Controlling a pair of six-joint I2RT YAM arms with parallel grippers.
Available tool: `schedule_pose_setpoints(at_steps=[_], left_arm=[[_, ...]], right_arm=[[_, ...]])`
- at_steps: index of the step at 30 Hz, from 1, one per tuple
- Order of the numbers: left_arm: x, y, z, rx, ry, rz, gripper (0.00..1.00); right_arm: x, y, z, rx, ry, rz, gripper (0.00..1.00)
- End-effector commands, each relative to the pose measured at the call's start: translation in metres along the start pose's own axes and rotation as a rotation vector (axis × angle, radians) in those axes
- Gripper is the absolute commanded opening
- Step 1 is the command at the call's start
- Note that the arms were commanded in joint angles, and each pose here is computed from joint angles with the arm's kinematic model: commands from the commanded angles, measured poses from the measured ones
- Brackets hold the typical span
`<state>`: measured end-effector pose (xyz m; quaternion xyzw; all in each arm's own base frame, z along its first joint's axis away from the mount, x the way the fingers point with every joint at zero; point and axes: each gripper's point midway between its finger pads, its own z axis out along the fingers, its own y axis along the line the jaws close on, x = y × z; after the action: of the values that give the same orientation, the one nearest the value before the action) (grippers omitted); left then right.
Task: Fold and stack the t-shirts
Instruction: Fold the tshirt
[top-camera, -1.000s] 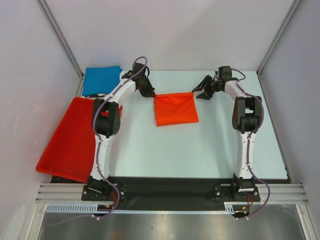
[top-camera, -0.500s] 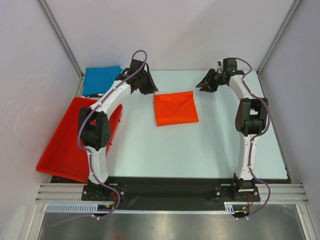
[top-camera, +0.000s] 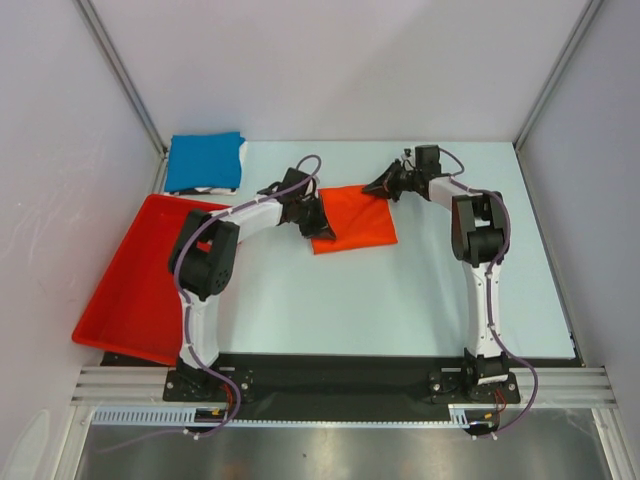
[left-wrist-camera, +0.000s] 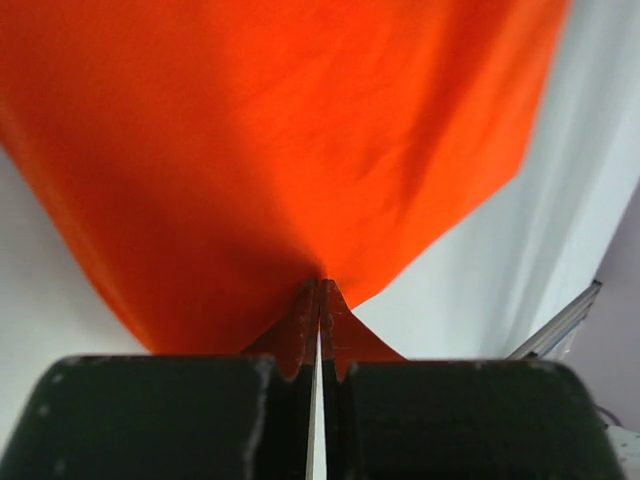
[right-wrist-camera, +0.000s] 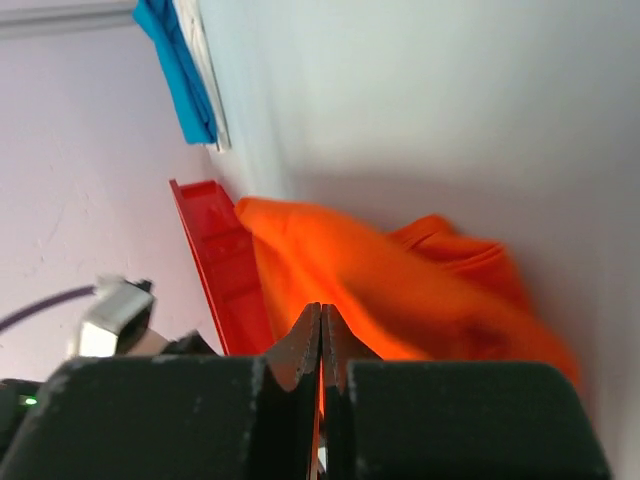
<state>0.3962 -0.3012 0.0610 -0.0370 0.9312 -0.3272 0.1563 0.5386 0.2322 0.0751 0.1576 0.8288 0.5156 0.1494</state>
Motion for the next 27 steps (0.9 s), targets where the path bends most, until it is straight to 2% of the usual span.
schedule_pose_setpoints(at_steps=[1, 9, 12, 14, 17, 21, 22, 24, 27], left_arm=[[0.006, 0.005, -0.006, 0.012, -0.009, 0.043, 0.01], [0.039, 0.045, -0.003, -0.080, 0.042, 0.055, 0.00], [0.040, 0.039, -0.015, -0.077, 0.033, 0.072, 0.00], [0.029, 0.024, -0.031, -0.060, -0.004, 0.090, 0.00], [0.006, -0.003, -0.051, -0.028, -0.064, 0.122, 0.02], [-0.022, -0.021, -0.062, 0.008, -0.115, 0.115, 0.04], [-0.030, -0.021, -0.062, 0.019, -0.128, 0.103, 0.04], [-0.032, -0.015, -0.051, 0.031, -0.096, 0.059, 0.04], [-0.033, 0.007, -0.030, 0.027, -0.044, -0.017, 0.02]], right_arm=[[-0.017, 0.002, 0.003, -0.078, -0.036, -0.007, 0.01], [-0.061, -0.030, 0.014, -0.099, -0.105, 0.034, 0.01], [-0.073, -0.025, 0.006, -0.100, -0.123, 0.040, 0.02], [-0.079, -0.010, -0.007, -0.106, -0.140, 0.011, 0.07], [-0.068, 0.006, -0.028, -0.024, -0.117, -0.022, 0.13], [-0.038, 0.032, -0.049, 0.027, -0.064, -0.119, 0.28], [-0.035, 0.043, -0.058, 0.049, -0.080, -0.192, 0.30], [-0.011, 0.036, -0.057, 0.084, -0.026, -0.186, 0.33], [0.025, 0.043, -0.044, 0.050, 0.066, -0.216, 0.33]])
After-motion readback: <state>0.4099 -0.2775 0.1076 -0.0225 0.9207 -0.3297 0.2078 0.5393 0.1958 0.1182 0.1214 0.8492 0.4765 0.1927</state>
